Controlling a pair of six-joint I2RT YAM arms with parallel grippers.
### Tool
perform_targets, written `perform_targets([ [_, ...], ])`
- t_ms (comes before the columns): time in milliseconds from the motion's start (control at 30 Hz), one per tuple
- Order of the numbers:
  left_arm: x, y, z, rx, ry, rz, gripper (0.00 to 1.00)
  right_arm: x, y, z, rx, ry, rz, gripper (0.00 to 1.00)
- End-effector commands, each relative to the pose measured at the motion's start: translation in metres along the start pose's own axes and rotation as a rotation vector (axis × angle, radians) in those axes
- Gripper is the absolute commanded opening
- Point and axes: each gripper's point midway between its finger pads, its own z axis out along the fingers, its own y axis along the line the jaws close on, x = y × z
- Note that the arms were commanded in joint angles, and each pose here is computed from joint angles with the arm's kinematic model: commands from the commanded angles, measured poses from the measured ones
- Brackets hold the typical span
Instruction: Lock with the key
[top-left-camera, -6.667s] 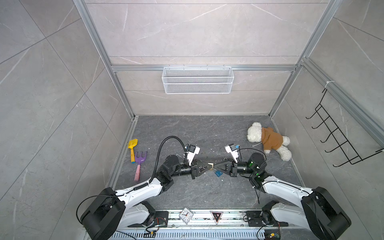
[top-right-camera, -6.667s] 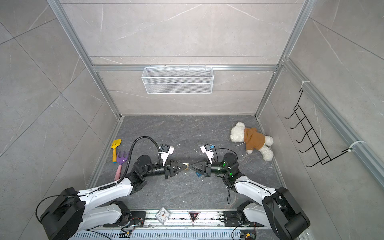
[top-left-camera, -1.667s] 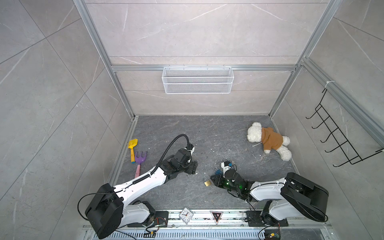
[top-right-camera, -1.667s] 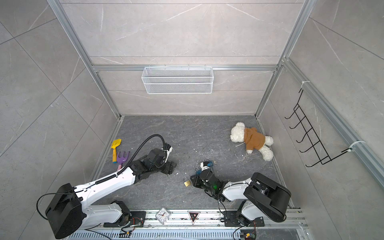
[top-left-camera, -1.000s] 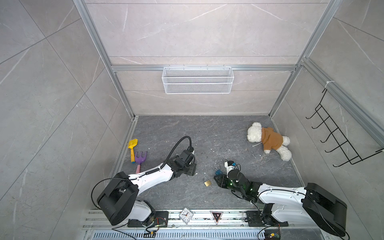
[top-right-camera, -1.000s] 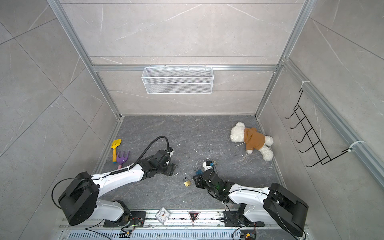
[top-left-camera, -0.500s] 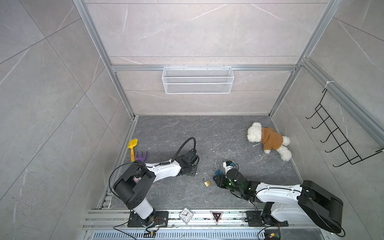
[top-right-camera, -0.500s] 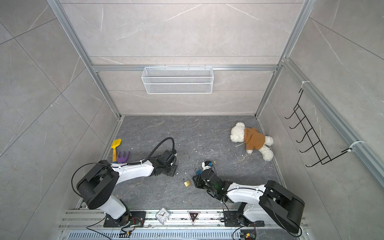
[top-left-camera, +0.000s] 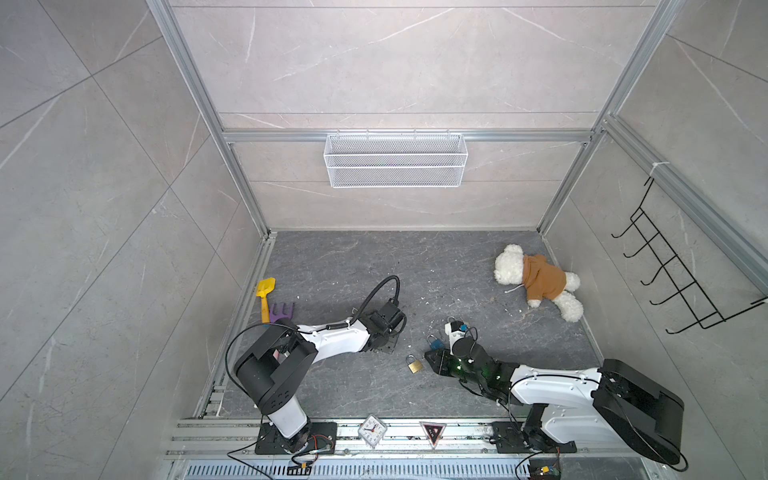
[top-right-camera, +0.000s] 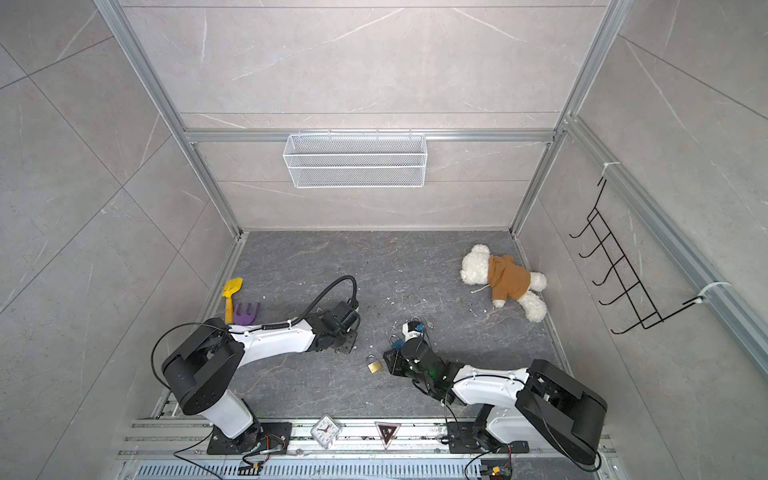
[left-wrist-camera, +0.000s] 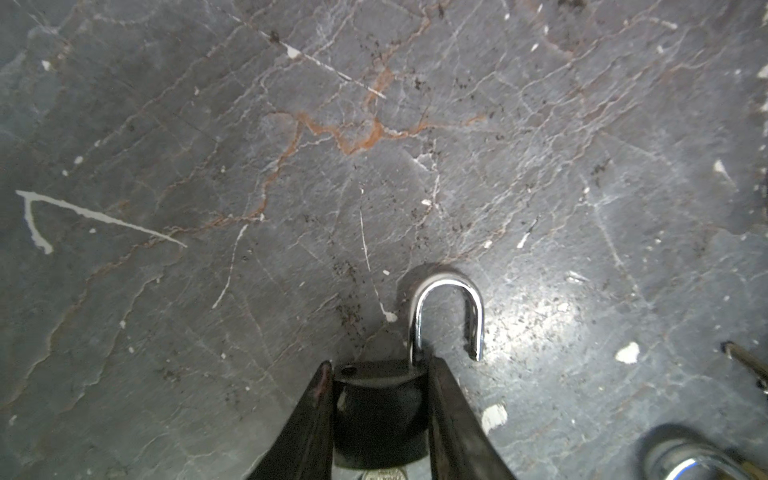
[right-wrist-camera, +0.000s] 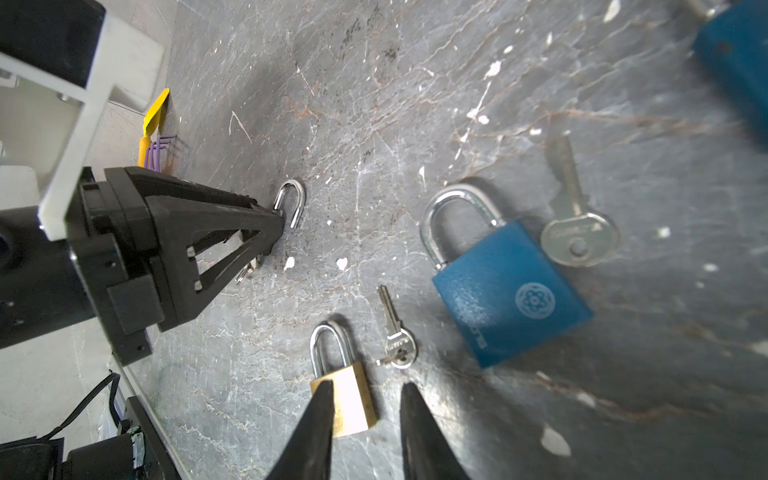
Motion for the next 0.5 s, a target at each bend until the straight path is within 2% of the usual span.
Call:
perform_targets([
  [0,-0.008,0.008,-0.012,-0.044,-0.021,0.025,0.2,-0.002,0.005,0.002,-0.009,-0.01,-0.026,0.3],
  [67,-0.014,0.009,-0.016,-0.049,-0.041,0.034,0.14,-0.004,0.009,0.002,-0.017,-0.008,-0.043,0.3],
  [167,-0.023,0.009,-0.023,-0.046,-0.074,0.055,0.0,-0.009,0.024,0.0,-0.05,0.008,-0.117,0.3],
  [267,-0.034,-0.002,-0.035,0.018,-0.118,0.113,0.0,-0.011,0.048,-0.006,-0.138,0.08,-0.219,0.28],
  [367,-0.04,-0.021,-0.055,0.134,-0.162,0.198,0.0,-0.022,0.063,-0.02,-0.272,0.145,-0.23,0.23],
  [467,-0.043,-0.036,-0.077,0.222,-0.207,0.267,0.0,-0.034,0.071,-0.037,-0.332,0.201,-0.245,0.23],
])
